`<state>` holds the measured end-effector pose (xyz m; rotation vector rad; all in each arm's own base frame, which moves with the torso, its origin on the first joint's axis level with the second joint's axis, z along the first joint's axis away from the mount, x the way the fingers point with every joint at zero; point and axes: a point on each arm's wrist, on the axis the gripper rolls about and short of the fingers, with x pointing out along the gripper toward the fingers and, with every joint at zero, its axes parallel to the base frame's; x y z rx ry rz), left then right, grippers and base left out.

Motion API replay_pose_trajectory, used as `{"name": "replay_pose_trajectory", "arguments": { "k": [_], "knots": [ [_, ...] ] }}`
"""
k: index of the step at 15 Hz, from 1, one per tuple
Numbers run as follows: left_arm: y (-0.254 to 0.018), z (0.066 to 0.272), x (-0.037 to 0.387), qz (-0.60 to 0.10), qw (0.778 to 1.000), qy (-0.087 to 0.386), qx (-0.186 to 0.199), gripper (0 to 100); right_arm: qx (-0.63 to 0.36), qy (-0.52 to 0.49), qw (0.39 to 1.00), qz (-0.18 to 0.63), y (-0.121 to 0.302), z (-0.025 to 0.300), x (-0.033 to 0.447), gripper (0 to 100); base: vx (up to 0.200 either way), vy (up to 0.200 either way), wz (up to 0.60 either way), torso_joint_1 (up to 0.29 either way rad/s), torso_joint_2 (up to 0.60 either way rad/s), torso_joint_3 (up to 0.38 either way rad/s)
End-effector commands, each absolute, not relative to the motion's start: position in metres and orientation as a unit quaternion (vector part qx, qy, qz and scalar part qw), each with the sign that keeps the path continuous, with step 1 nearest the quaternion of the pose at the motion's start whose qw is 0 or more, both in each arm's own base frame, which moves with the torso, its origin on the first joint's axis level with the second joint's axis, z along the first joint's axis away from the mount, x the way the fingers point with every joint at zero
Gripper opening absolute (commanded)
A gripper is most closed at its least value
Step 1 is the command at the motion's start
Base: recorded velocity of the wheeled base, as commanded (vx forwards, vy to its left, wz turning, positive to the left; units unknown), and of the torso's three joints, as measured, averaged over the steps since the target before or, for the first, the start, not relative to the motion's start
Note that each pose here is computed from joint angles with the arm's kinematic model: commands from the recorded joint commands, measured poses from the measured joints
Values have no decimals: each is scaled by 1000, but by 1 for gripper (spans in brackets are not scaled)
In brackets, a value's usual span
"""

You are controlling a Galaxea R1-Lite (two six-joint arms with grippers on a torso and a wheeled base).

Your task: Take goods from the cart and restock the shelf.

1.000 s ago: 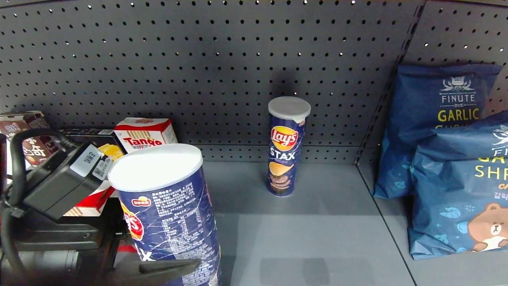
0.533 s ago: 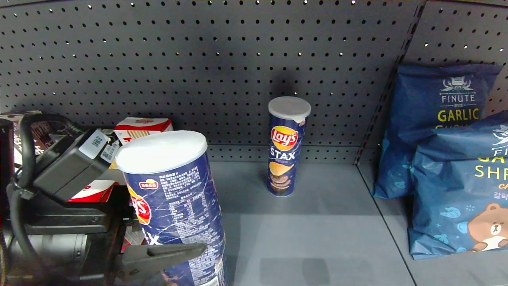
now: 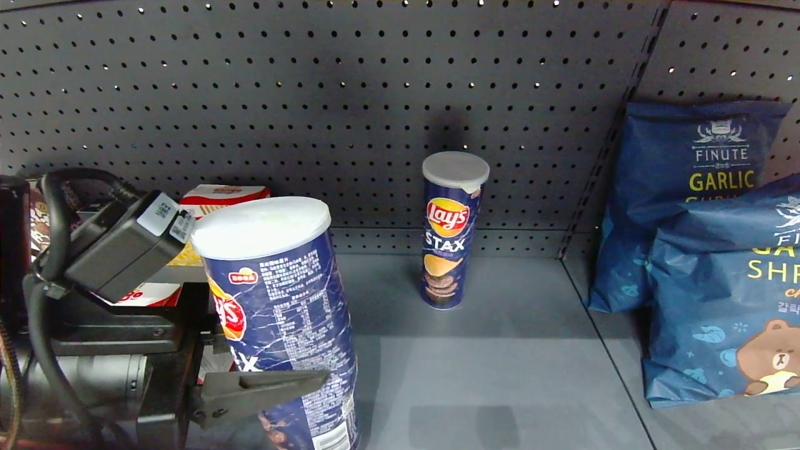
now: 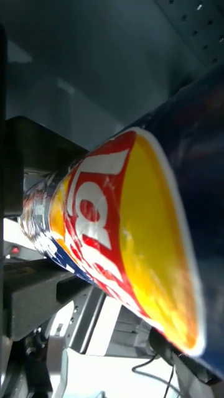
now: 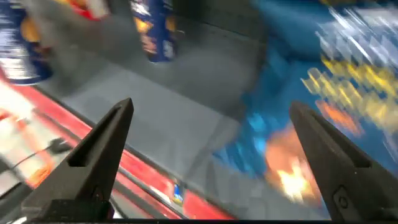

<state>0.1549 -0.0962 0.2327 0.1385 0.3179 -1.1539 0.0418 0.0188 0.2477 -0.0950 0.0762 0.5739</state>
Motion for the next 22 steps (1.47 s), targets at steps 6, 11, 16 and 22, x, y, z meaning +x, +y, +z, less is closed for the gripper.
{"name": "replay_pose_trajectory", "arguments": {
  "k": [6, 11, 16, 22],
  "knots": [
    [-97, 234, 159, -537, 827, 152, 65, 0, -59, 47, 917, 392, 99, 250, 136, 100, 0, 0, 0, 0, 0, 0],
    [-97, 236, 160, -537, 828, 149, 64, 0, -64, 47, 911, 405, 128, 247, 165, 100, 0, 0, 0, 0, 0, 0],
    [-98, 235, 161, -537, 828, 151, 64, 0, -68, 53, 904, 419, 149, 242, 177, 100, 0, 0, 0, 0, 0, 0],
    [-98, 234, 165, -535, 829, 153, 63, 0, -95, 76, 914, 387, 176, 230, 212, 100, 0, 0, 0, 0, 0, 0]
  ]
}}
